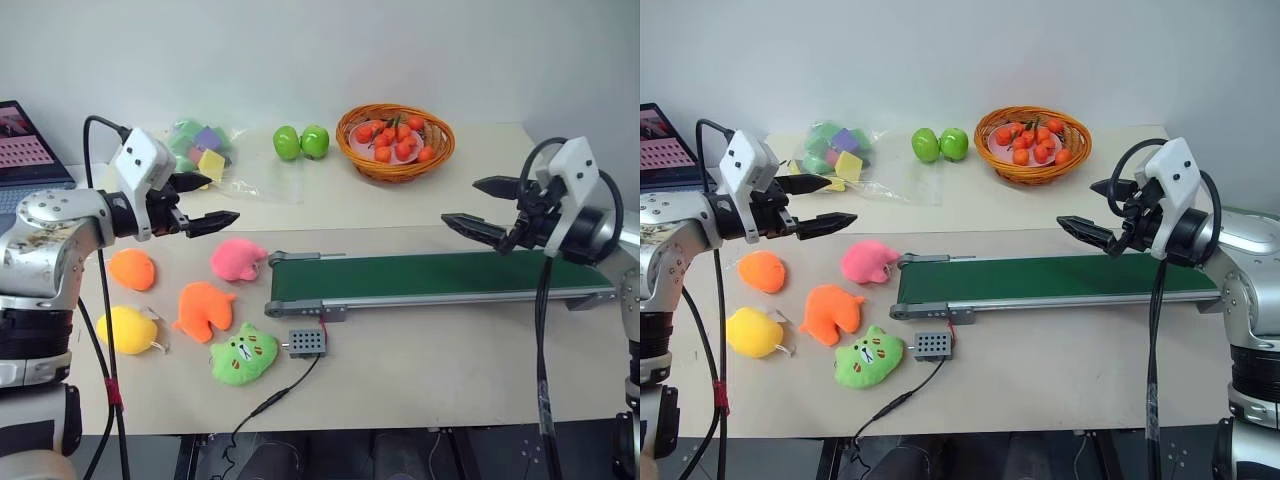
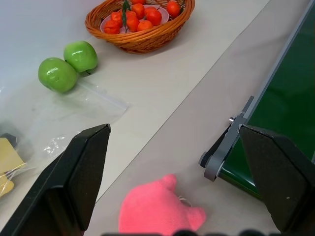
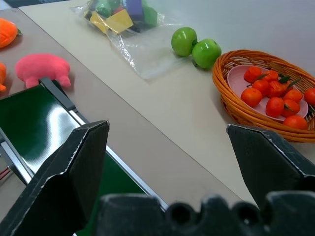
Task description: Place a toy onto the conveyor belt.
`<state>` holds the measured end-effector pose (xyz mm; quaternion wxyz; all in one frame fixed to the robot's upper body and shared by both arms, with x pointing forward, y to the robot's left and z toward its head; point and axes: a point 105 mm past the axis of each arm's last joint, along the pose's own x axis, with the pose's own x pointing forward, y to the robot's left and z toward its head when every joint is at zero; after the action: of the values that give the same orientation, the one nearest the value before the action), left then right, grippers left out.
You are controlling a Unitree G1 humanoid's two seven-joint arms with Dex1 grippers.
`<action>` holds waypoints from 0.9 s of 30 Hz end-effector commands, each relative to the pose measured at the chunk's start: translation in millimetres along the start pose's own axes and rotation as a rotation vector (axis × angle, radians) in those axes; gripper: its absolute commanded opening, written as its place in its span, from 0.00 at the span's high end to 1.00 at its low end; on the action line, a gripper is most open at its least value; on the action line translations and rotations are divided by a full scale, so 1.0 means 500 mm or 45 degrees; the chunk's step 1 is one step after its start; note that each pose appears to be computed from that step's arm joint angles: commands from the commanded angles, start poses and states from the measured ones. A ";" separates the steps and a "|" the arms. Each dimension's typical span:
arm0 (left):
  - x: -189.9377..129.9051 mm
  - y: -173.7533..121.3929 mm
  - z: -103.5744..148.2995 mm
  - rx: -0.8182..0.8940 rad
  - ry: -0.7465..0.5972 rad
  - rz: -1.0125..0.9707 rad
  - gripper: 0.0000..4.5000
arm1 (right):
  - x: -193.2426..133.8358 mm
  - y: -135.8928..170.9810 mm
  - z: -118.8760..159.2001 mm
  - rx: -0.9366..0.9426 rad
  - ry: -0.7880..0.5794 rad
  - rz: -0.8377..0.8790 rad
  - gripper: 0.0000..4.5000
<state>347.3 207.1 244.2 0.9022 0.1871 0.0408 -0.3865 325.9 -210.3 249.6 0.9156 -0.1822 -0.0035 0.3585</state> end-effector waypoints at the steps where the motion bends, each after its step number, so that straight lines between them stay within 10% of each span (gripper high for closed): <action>1: -0.013 0.009 0.035 0.034 -0.093 0.035 0.01 | 0.000 0.000 0.022 -0.015 -0.065 -0.009 0.00; 7: -0.036 0.066 0.034 -0.110 -0.145 0.248 0.01 | 0.026 0.007 0.012 0.006 -0.076 0.021 0.00; 16: -0.245 0.245 -0.082 -0.665 -0.252 1.009 0.01 | 0.043 0.004 0.002 0.006 -0.062 0.053 0.00; 27: -0.404 0.116 -0.259 -1.533 -0.447 0.917 0.01 | 0.080 -0.001 -0.004 -0.013 -0.060 0.123 0.00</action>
<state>273.5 413.8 172.0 0.9184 -0.3882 0.0762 -0.0091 356.2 -187.9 226.8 0.9013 -0.1602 0.0146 0.4023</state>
